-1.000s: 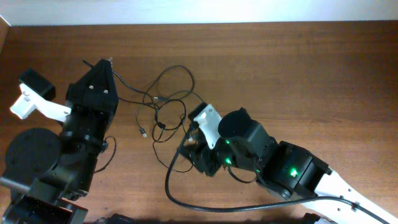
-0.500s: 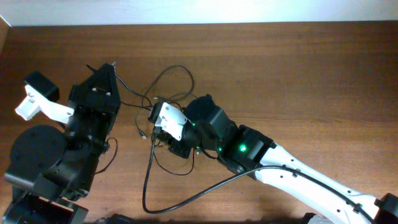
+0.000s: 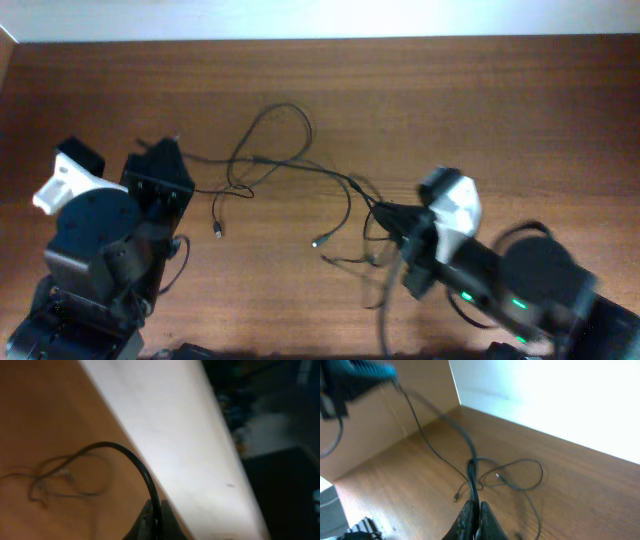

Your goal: Untangle cables

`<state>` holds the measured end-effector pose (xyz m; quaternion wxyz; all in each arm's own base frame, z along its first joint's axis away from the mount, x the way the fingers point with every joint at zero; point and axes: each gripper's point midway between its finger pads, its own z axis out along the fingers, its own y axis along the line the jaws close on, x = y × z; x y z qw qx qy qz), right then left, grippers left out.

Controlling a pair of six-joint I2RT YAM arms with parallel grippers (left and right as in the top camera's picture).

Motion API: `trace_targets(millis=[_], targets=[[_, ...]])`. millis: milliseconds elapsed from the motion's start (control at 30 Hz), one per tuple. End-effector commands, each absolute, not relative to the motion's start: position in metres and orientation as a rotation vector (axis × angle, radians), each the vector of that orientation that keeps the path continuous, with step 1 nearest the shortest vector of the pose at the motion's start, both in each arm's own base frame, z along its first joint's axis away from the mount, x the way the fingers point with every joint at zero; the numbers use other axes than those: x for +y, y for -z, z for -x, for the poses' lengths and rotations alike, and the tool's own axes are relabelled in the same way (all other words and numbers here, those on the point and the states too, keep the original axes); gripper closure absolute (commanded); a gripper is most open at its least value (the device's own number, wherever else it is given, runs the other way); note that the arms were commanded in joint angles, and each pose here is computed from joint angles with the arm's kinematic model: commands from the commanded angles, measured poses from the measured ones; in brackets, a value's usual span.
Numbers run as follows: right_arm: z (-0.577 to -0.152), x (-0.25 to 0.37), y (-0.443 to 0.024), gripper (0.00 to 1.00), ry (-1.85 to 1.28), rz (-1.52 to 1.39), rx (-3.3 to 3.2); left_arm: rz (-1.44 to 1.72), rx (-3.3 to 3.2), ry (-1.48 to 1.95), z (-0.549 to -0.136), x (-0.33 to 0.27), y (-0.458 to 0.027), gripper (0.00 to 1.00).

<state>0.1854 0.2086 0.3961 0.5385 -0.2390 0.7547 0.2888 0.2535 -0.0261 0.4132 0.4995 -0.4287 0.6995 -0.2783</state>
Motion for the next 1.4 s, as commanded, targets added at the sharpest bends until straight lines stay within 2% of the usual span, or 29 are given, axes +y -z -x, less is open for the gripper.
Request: trace_targets(millis=[0,100,200,233,300,333,400,433,467,500,533,600,633,667,733,833,900,967,1033,1067,1133,1267,1367], targets=[[-0.154,0.176,-0.442,0.96,-0.796,0.512,1.626,1.091,1.734,0.514,-0.249,-0.009,-0.392,1.00],[-0.149,0.171,-0.464,0.96,-0.821,0.495,1.531,1.036,2.007,0.644,-0.264,-0.058,-0.355,1.00],[-0.145,0.187,-0.460,0.96,-0.849,0.586,1.528,1.004,2.176,0.739,-0.288,-0.096,-0.329,1.00],[-0.139,0.203,-0.448,0.96,-0.886,0.686,1.553,0.951,2.181,0.858,-0.303,-0.117,-0.335,1.00],[-0.165,0.202,-0.400,0.96,-0.663,0.729,1.725,0.839,2.072,0.960,-0.328,-0.130,-0.362,1.00],[-0.195,0.172,-0.361,0.96,-0.362,0.626,1.898,0.679,1.967,0.989,-0.334,-0.134,-0.395,1.00],[-0.226,0.096,-0.331,0.96,0.077,0.154,2.048,0.390,1.779,0.937,-0.325,-0.130,-0.452,1.00],[-0.227,0.070,-0.324,0.90,0.173,-0.046,2.057,0.289,1.690,0.905,-0.313,-0.126,-0.478,1.00],[-0.229,0.075,-0.318,0.55,0.132,-0.077,2.085,0.231,1.629,0.883,-0.299,-0.121,-0.495,1.00],[-0.232,0.098,-0.313,0.34,0.007,-0.043,2.127,0.199,1.600,0.864,-0.289,-0.118,-0.504,1.00],[-0.227,0.136,-0.308,0.20,-0.225,0.035,2.189,0.192,1.588,0.848,-0.287,-0.115,-0.506,1.00],[-0.215,0.177,-0.306,0.17,-0.478,0.148,2.245,0.233,1.572,0.809,-0.291,-0.107,-0.507,1.00],[-0.215,0.187,-0.299,0.16,-0.490,0.202,2.272,0.251,1.550,0.794,-0.292,-0.103,-0.511,1.00],[-0.210,0.209,-0.289,0.13,-0.531,0.367,2.302,0.245,1.504,0.806,-0.291,-0.102,-0.522,1.00],[-0.197,0.259,-0.269,0.20,-0.642,0.820,2.271,0.246,1.437,0.813,-0.290,-0.099,-0.538,1.00],[-0.214,0.277,-0.226,0.20,-0.569,0.850,2.387,0.541,1.302,0.339,-0.276,-0.007,-0.543,1.00],[-0.224,0.284,-0.191,0.20,-0.497,0.868,2.477,0.789,1.304,-0.063,-0.255,0.056,-0.514,1.00],[-0.229,0.291,-0.163,0.19,-0.458,0.901,2.539,0.890,1.346,-0.326,-0.243,0.079,-0.487,1.00],[-0.231,0.307,-0.127,0.19,-0.432,1.125,2.520,1.032,1.283,-0.601,-0.228,0.099,-0.470,1.00],[-0.241,0.317,-0.108,0.15,-0.422,1.161,2.503,1.011,1.330,-0.630,-0.244,0.094,-0.456,1.00],[-0.260,0.338,-0.088,0.00,-0.398,1.319,2.354,0.928,1.466,-0.631,-0.273,0.080,-0.431,1.00],[-0.315,0.341,-0.051,0.02,-0.085,1.334,2.208,0.875,1.599,-0.676,-0.295,0.069,-0.397,1.00],[-0.349,0.328,-0.036,0.02,-0.070,1.270,2.210,0.914,1.693,-0.621,-0.294,0.075,-0.374,1.00]])
